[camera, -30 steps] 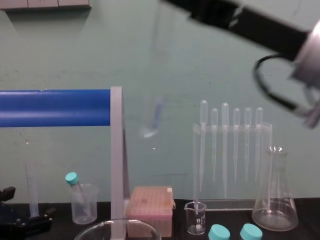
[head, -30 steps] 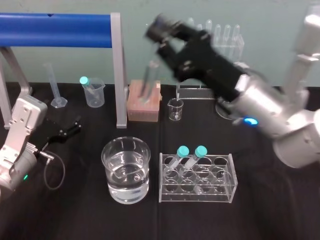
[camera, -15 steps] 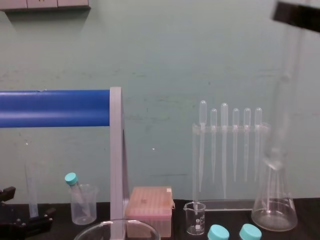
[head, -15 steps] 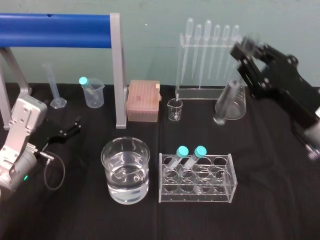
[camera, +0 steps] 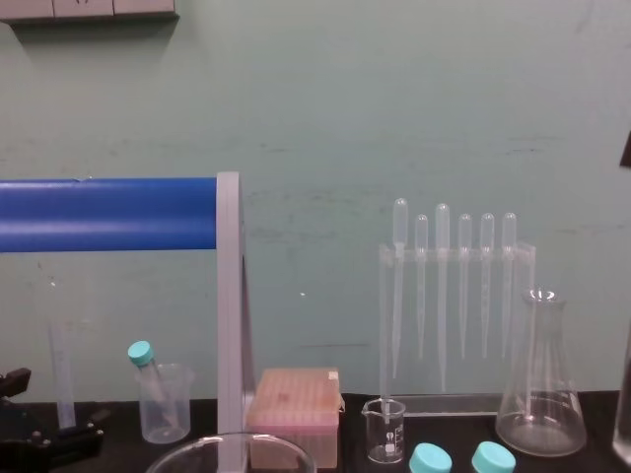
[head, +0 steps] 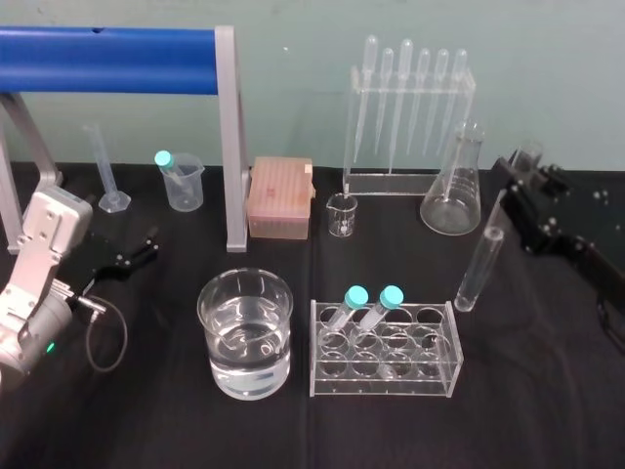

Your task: Hold the test tube with one hand and immerse one end into the beaker, then return it to the test tube rack.

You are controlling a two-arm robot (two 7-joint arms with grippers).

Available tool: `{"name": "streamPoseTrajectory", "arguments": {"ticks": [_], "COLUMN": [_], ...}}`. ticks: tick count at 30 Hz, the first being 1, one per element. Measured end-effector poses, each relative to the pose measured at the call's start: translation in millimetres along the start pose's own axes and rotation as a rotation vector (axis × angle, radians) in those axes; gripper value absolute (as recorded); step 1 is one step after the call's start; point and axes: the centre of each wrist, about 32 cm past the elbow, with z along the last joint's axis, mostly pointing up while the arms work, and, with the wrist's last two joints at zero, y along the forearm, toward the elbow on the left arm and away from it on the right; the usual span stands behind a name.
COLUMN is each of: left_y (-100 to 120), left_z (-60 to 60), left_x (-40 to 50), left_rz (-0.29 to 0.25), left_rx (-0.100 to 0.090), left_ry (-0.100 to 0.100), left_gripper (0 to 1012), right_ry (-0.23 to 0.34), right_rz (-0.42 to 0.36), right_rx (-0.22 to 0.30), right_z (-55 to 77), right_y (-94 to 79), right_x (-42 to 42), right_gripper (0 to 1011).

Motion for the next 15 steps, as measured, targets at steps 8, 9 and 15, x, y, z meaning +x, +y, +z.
{"name": "streamPoseTrajectory", "arguments": {"ticks": [8, 9, 15], "left_y": [0, 0, 0], "left_z": [0.0, 0.0, 0.0], "left_x": [0.0, 0.0, 0.0], "left_rz": [0.0, 0.0, 0.0], "left_rx": [0.0, 0.0, 0.0], "left_ry": [0.0, 0.0, 0.0], "left_gripper": [1000, 1000, 1000], "right_ry": [0.019, 0.019, 0.014], "right_rz": [0.047, 0.057, 0.075], "right_rx": [-0.028, -0.034, -0.052], "right_z": [-10.0, -10.9, -11.6], "right_y": [13.9, 17.5, 25.2], "right_x": [9.6, 11.8, 18.4], "right_gripper": [228, 228, 228]}}
